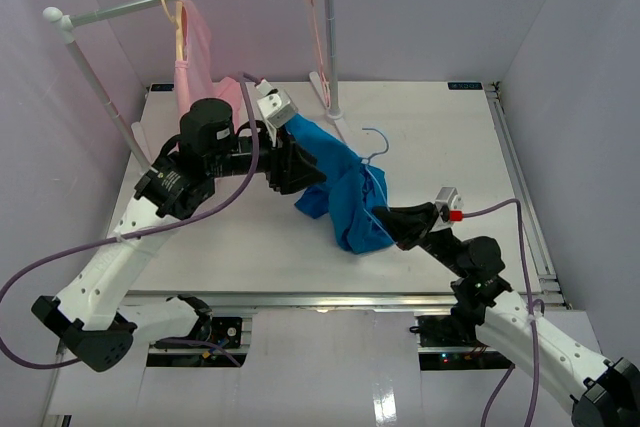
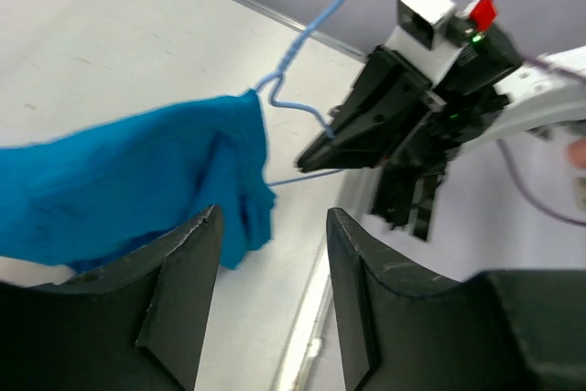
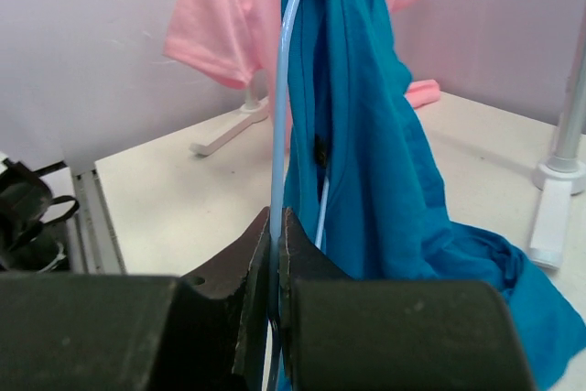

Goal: Place the t-shirt on the hanger

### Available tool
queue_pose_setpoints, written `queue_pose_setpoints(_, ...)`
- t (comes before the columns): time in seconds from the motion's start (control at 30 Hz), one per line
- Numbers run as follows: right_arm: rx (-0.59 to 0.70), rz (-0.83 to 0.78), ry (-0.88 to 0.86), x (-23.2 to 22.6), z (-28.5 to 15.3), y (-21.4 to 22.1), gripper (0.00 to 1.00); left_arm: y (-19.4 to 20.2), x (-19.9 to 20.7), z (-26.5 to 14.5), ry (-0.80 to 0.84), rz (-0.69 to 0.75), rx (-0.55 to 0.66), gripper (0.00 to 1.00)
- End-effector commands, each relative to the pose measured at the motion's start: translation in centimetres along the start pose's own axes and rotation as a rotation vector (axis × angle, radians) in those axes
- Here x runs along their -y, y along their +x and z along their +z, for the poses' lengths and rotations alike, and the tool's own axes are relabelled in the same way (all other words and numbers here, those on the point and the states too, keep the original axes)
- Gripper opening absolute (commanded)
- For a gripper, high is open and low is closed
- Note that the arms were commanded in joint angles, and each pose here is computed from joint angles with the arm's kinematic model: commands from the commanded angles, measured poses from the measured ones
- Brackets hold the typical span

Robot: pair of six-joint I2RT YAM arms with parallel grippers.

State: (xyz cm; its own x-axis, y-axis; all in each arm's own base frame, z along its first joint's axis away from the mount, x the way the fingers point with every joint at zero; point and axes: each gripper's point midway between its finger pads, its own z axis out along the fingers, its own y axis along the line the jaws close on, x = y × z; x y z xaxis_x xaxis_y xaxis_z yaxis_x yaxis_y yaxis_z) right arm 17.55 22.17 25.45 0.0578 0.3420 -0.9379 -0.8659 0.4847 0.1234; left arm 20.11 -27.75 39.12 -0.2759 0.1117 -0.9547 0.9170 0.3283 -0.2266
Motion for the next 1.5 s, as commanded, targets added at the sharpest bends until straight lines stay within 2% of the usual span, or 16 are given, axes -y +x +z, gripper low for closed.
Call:
queue_pose_setpoints(0.0,0.082,-0.029,-0.152,-3.3,-0.6,-3.0,0.08,-2.9,-0.8,-3.7,-0.140,0.354,0.072,0.65)
queue_pose_setpoints(0.17,0.046,-0.025,-0.208,-4.5,-1.5,-2.6,0.08,-2.4,-1.2,-3.8,-0.129,0.458,0.022,0.69)
queue_pose_setpoints(0.3,0.006,-0.019,-0.245,-5.2,-1.5,-2.2,0.08,-0.5,-0.9,-3.1,-0.055,0.475,-0.050,0.70)
queue_pose_setpoints(0.57,-0.021,0.009,-0.295,-5.8,-1.2,-1.5,0.08,2.1,1.0,-1.9,0.121,0.483,-0.081,0.72)
queue_pose_setpoints(0.7,-0.026,0.016,-0.307,-5.9,-1.2,-1.3,0.08,5.7,0.4,-0.4,0.187,0.455,-0.179,0.70)
queue_pose_setpoints(0.8,-0.026,0.015,-0.308,-6.0,-1.2,-1.3,0.08,7.2,1.3,0.2,0.267,0.447,-0.190,0.69)
queue_pose_setpoints(1.03,-0.020,0.007,-0.339,-6.5,-1.4,-1.6,0.08,10.1,-0.2,2.0,0.253,0.434,-0.269,0.64)
queue_pose_setpoints(1.13,-0.027,0.009,-0.345,-6.6,-1.4,-1.4,0.08,10.1,-0.2,2.6,0.261,0.451,-0.246,0.60)
queue_pose_setpoints(1.17,-0.028,0.012,-0.342,-6.5,-1.4,-1.3,0.08,10.2,-0.2,2.8,0.265,0.448,-0.244,0.58)
queue_pose_setpoints(1.23,-0.027,0.015,-0.336,-6.4,-1.4,-1.3,0.08,10.2,0.1,3.0,0.278,0.447,-0.239,0.41)
queue_pose_setpoints(1.27,-0.027,0.015,-0.333,-6.4,-1.4,-1.3,0.08,10.1,0.1,3.1,0.282,0.446,-0.237,0.29)
queue_pose_setpoints(1.3,-0.031,0.016,-0.329,-6.3,-1.3,-1.2,0.08,9.9,0.4,3.1,0.293,0.446,-0.228,0.12)
queue_pose_setpoints(1.33,-0.031,0.015,-0.324,-6.2,-1.2,-1.2,0.08,9.7,0.8,3.0,0.310,0.444,-0.214,0.03)
queue_pose_setpoints(1.37,-0.031,0.016,-0.321,-6.1,-1.2,-1.3,0.08,9.5,1.0,3.0,0.318,0.444,-0.205,0.00)
queue_pose_setpoints(1.47,-0.043,0.025,-0.324,-6.1,-0.9,-1.2,0.08,9.4,2.8,2.5,0.404,0.432,-0.172,0.00)
